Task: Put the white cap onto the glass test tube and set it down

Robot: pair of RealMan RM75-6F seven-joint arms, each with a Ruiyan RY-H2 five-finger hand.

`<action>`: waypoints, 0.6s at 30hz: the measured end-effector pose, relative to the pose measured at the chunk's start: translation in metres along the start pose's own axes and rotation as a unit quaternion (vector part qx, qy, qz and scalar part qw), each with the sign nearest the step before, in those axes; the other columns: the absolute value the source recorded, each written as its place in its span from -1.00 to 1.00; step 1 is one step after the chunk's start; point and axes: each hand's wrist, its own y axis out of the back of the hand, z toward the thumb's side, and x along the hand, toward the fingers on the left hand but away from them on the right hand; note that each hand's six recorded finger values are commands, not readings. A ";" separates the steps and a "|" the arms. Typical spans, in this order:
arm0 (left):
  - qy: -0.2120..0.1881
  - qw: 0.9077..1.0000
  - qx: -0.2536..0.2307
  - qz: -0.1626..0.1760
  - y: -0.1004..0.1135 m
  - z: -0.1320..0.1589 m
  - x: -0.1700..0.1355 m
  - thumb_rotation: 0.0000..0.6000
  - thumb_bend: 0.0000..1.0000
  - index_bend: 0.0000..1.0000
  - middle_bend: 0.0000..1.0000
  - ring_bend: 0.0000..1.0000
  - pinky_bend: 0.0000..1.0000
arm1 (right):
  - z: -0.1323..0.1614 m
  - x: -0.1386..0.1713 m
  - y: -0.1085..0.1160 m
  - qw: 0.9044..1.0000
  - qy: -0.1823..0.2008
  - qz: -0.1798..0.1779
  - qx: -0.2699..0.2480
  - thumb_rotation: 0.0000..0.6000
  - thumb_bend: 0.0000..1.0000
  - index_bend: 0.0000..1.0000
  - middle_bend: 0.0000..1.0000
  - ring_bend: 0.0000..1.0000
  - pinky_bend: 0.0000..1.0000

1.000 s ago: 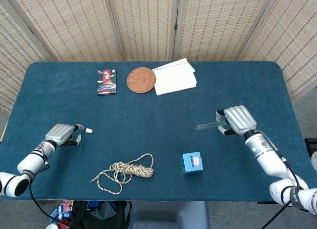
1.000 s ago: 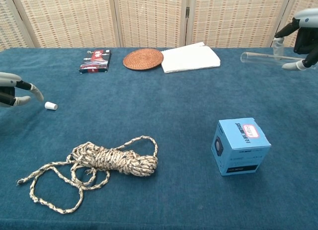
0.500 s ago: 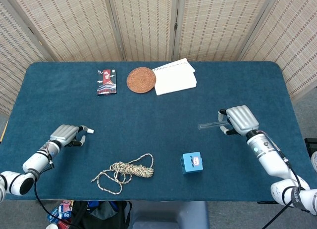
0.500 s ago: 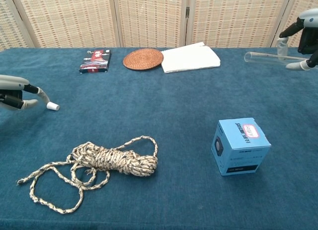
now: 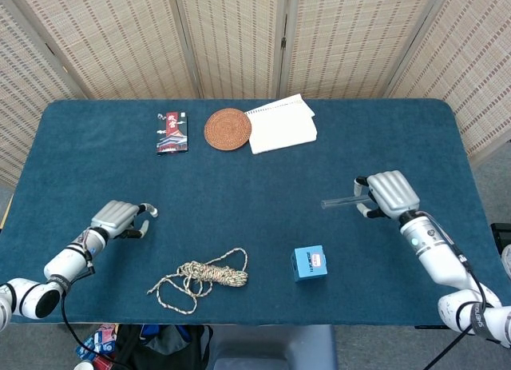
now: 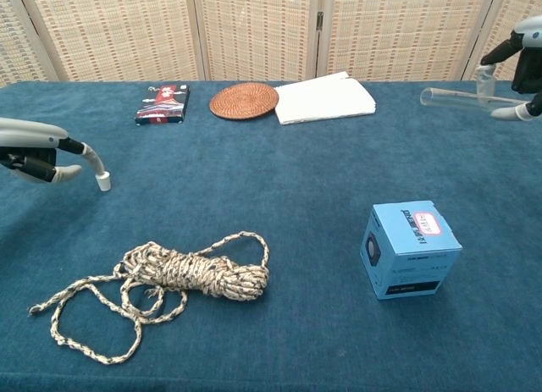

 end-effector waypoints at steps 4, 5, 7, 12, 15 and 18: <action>0.001 1.000 0.006 0.008 0.003 0.001 -0.001 -0.31 0.14 -0.64 0.94 0.93 1.00 | -0.001 0.001 0.000 1.000 -0.001 -0.001 -0.001 1.00 0.08 0.60 1.00 1.00 1.00; 0.002 1.000 0.007 0.012 0.004 0.001 -0.001 -0.32 0.14 -0.65 0.94 0.92 1.00 | -0.001 0.001 0.000 1.000 -0.001 -0.001 -0.001 1.00 0.08 0.60 1.00 1.00 1.00; 0.004 1.000 0.010 0.022 0.009 0.000 -0.003 -0.35 0.14 -0.68 0.92 0.89 1.00 | -0.002 0.001 0.001 1.000 -0.001 -0.002 -0.002 1.00 0.08 0.60 1.00 1.00 1.00; 0.010 0.998 0.008 0.055 0.023 -0.003 -0.010 -0.43 0.13 -0.76 0.65 0.58 0.87 | -0.002 0.002 0.001 1.000 0.000 -0.004 -0.003 1.00 0.08 0.60 1.00 1.00 1.00; 0.012 0.996 0.010 0.086 0.034 -0.006 -0.016 -0.10 0.06 -0.78 0.22 0.19 0.64 | 0.000 0.003 0.002 1.000 0.003 -0.005 -0.002 1.00 0.08 0.60 1.00 1.00 1.00; 0.009 0.994 0.016 0.106 0.042 -0.009 -0.022 0.71 -0.11 -0.78 -0.22 -0.26 0.12 | 0.001 0.004 0.002 1.000 0.004 -0.006 -0.003 1.00 0.08 0.60 1.00 1.00 1.00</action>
